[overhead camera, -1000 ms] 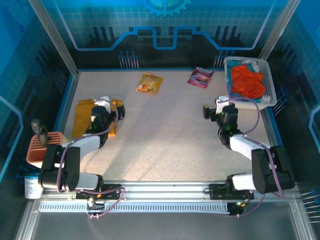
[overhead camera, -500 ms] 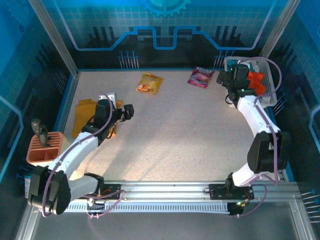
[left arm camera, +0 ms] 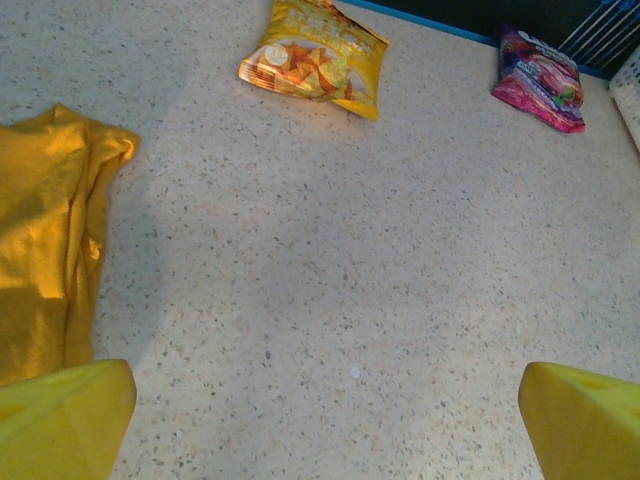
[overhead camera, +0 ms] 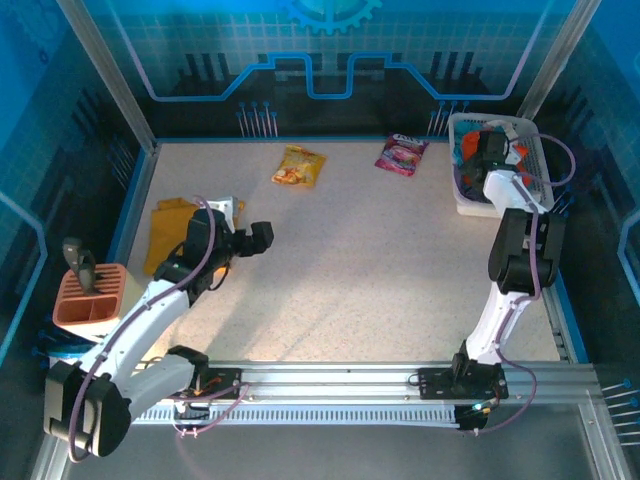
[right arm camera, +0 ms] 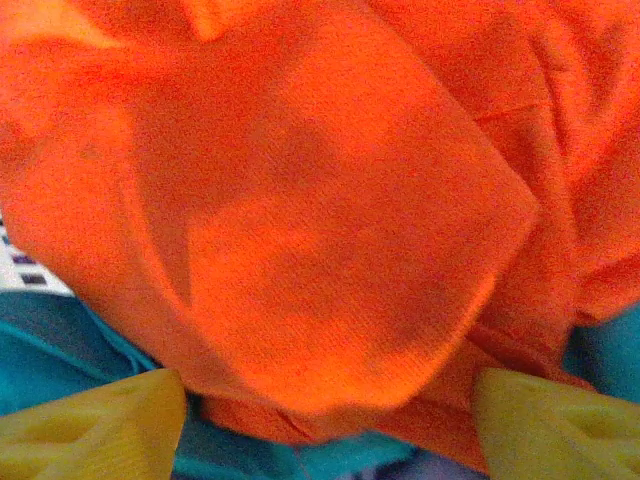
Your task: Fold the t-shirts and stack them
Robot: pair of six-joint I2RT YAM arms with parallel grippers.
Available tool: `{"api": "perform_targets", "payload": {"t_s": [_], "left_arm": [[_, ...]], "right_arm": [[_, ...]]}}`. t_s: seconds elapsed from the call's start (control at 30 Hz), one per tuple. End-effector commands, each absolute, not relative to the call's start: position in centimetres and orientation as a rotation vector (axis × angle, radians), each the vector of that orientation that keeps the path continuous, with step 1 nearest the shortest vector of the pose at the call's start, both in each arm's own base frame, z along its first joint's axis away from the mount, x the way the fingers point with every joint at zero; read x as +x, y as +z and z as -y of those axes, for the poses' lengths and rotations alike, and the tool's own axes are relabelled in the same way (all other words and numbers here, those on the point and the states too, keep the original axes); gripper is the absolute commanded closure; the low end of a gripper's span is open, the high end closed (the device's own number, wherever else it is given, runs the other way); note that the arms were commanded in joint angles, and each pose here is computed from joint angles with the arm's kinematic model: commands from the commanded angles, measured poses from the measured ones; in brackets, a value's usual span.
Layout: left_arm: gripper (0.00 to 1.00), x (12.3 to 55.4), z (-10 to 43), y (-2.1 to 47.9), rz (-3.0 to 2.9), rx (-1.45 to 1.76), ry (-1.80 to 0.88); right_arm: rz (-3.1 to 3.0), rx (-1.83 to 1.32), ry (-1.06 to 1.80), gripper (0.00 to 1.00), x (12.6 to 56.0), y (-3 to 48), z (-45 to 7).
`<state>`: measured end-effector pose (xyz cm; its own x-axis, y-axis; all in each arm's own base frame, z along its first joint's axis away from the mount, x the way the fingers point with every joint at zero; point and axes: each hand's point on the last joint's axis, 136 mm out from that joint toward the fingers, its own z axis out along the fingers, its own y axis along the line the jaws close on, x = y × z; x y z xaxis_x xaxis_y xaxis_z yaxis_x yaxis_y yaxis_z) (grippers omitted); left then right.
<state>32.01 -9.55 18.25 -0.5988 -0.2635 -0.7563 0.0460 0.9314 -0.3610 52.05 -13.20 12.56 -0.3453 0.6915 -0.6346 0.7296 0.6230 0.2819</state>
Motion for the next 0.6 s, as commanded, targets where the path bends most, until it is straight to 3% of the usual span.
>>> {"api": "perform_targets", "payload": {"t_s": [0.0, 0.07, 0.2, 0.33, 0.43, 0.57], "left_arm": [[0.01, 30.9, 10.1, 17.3, -2.202, -0.137, -0.474], [0.01, 30.8, 10.2, 17.1, -2.203, -0.142, -0.487], [0.01, 30.6, 10.3, 16.9, -2.214, -0.143, -0.495], [0.01, 30.5, 10.2, 16.6, -2.217, -0.145, -0.487], [0.01, 30.5, 10.3, 16.5, -2.214, -0.152, -0.497], [0.01, 30.6, 10.5, 16.4, -2.213, -0.157, -0.515]], "right_arm": [[-2.068, 1.193, -0.024, 0.27, 53.7, 12.3, 13.9], [-2.056, 1.16, 0.022, 0.32, 55.1, 12.2, 13.5], [-2.066, 1.176, 0.023, 0.53, 55.7, 11.5, 13.9], [-2.074, 1.183, 0.037, 0.81, 55.5, 11.0, 14.5], [-2.021, 1.119, 0.067, 1.0, 55.4, 13.4, 14.2], [-1.908, 1.033, 0.079, 1.0, 54.2, 18.7, 13.2]]}}
